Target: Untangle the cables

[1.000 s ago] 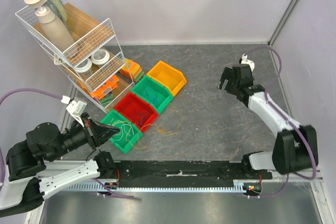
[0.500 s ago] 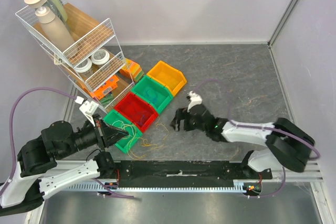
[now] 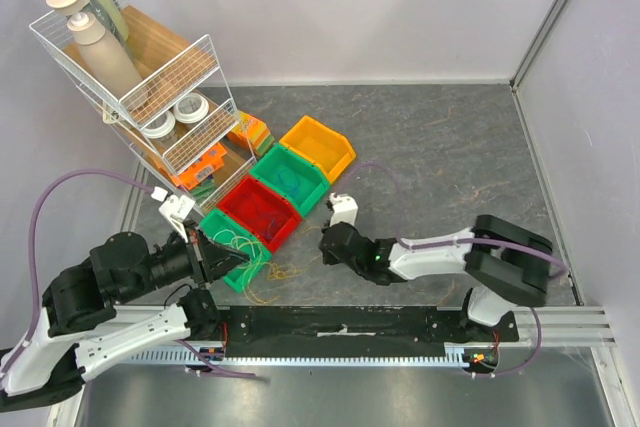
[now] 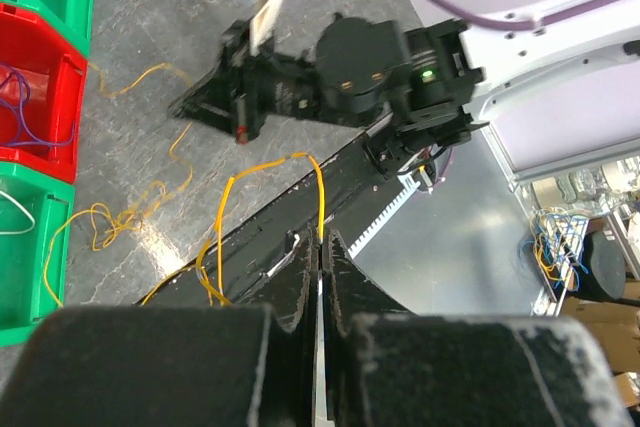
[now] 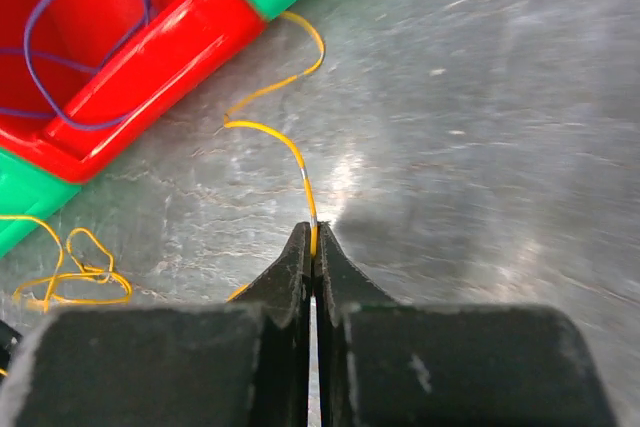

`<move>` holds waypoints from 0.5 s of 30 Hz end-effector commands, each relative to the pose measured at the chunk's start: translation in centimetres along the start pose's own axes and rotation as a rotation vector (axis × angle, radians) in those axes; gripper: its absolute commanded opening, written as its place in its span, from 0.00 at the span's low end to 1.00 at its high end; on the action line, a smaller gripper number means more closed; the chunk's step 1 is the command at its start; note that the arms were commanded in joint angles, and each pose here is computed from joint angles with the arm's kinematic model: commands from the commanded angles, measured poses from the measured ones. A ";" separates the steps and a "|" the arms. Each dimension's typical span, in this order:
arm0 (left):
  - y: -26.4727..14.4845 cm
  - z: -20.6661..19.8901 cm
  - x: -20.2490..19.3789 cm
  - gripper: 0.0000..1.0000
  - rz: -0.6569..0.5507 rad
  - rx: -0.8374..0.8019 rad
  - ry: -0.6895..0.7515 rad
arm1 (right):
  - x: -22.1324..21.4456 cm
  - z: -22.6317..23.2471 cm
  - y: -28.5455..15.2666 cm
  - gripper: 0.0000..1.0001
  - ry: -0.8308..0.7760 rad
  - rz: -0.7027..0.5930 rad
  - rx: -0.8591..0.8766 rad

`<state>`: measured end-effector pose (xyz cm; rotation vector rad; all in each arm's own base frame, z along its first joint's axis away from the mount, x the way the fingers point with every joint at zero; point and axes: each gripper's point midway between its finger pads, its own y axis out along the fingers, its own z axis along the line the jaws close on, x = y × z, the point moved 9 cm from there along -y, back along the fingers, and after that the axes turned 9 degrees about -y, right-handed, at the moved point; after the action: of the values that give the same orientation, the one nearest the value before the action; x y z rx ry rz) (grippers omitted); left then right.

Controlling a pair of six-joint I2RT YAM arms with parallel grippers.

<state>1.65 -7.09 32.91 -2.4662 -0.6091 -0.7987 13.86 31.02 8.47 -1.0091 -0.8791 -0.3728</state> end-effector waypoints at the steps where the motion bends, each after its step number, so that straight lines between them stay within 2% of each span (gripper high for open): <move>1: 1.0 -0.4 0.0 0.02 0.003 -0.023 -0.023 | 3.3 -2.9 -4.2 0.00 0.068 -0.173 -0.217; 5: 4.8 0.4 -0.7 0.02 0.059 0.070 0.015 | 5.2 -6.5 -10.4 0.00 0.118 -0.287 -0.317; 11: 11.6 3.9 -2.2 0.02 0.094 0.364 0.085 | 6.7 -10.8 -18.3 0.00 0.208 -0.422 -0.364; 15: 14.1 6.6 -3.1 0.02 0.053 0.552 0.104 | 7.3 -12.3 -21.7 0.00 0.260 -0.473 -0.350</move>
<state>7.62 -14.92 23.57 -2.0651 -0.4638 -0.6032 10.91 13.86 23.86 -0.9080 -0.8316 -1.0123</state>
